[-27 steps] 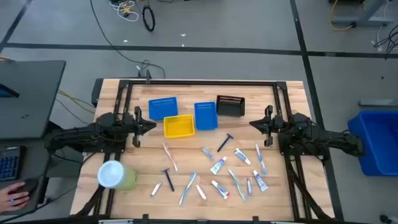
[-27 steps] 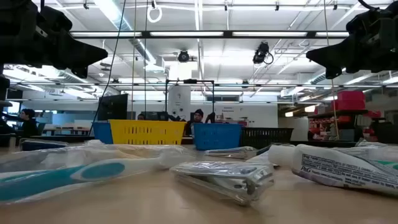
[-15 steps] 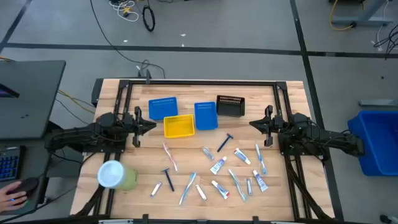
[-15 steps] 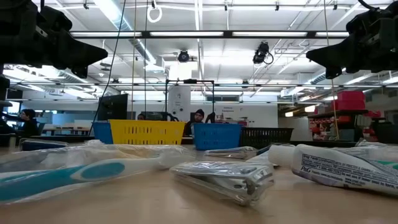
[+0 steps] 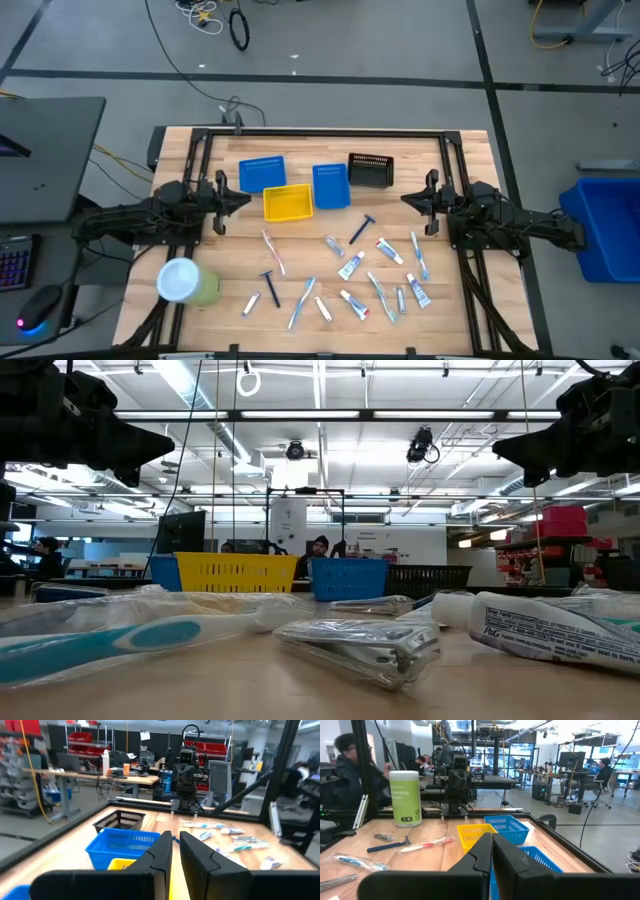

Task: Pick & Place Travel size toiletries
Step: Put the red toothbrush into the left blue bin

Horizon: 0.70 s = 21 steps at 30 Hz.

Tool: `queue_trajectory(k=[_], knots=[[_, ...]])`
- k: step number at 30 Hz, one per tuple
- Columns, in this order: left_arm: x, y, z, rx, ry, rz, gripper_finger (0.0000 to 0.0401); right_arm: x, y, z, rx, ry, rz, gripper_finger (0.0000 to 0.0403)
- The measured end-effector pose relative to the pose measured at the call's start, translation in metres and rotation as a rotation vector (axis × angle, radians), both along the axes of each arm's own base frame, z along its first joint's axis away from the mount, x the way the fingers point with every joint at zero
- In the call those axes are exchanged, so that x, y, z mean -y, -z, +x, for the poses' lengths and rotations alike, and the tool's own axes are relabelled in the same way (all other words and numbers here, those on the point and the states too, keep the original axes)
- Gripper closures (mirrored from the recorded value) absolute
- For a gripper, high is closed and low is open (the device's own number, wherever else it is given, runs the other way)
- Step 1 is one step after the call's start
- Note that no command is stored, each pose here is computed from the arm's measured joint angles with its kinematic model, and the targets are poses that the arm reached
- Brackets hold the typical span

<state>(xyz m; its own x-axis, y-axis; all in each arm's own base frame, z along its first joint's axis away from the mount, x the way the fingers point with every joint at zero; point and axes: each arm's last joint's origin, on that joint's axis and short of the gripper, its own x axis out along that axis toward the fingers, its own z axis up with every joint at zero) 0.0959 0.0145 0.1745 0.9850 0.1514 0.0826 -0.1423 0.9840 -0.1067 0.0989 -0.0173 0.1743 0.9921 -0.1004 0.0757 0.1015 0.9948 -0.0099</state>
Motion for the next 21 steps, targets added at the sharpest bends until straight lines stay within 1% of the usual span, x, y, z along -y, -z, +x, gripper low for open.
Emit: queue_trajectory(k=[3,5,7,9,12,15,16,18,21], knots=[[0.0,0.0,0.0,0.014,-0.002,-0.072,0.036,0.0,-0.002,0.0,0.03,-0.016,0.132,0.0384],[-0.001,-0.001,0.0,0.022,-0.02,-0.091,0.036,0.0,-0.002,0.0,0.034,-0.02,0.175,0.0383],[-0.001,-0.002,0.0,0.038,-0.04,-0.103,0.036,0.0,-0.002,0.0,0.033,-0.015,0.173,0.0383],[-0.001,-0.003,-0.001,0.054,-0.037,-0.131,0.036,0.001,-0.002,0.0,0.038,0.025,0.141,0.0384],[0.0,-0.009,-0.001,0.118,0.009,-0.125,0.0359,0.005,-0.004,-0.001,0.07,0.17,0.132,0.0384],[0.0,-0.021,-0.004,0.229,0.006,-0.056,0.0352,0.01,-0.008,-0.003,0.143,0.353,0.211,0.0385],[0.0,-0.025,-0.005,0.269,0.005,-0.036,0.0349,0.012,-0.01,-0.004,0.172,0.394,0.226,0.0384],[0.001,-0.029,-0.007,0.318,0.015,-0.021,0.0339,0.012,-0.014,-0.004,0.211,0.413,0.209,0.0382],[0.001,-0.03,-0.006,0.323,0.033,-0.035,0.032,0.011,-0.023,-0.004,0.281,0.363,0.144,0.0374]])
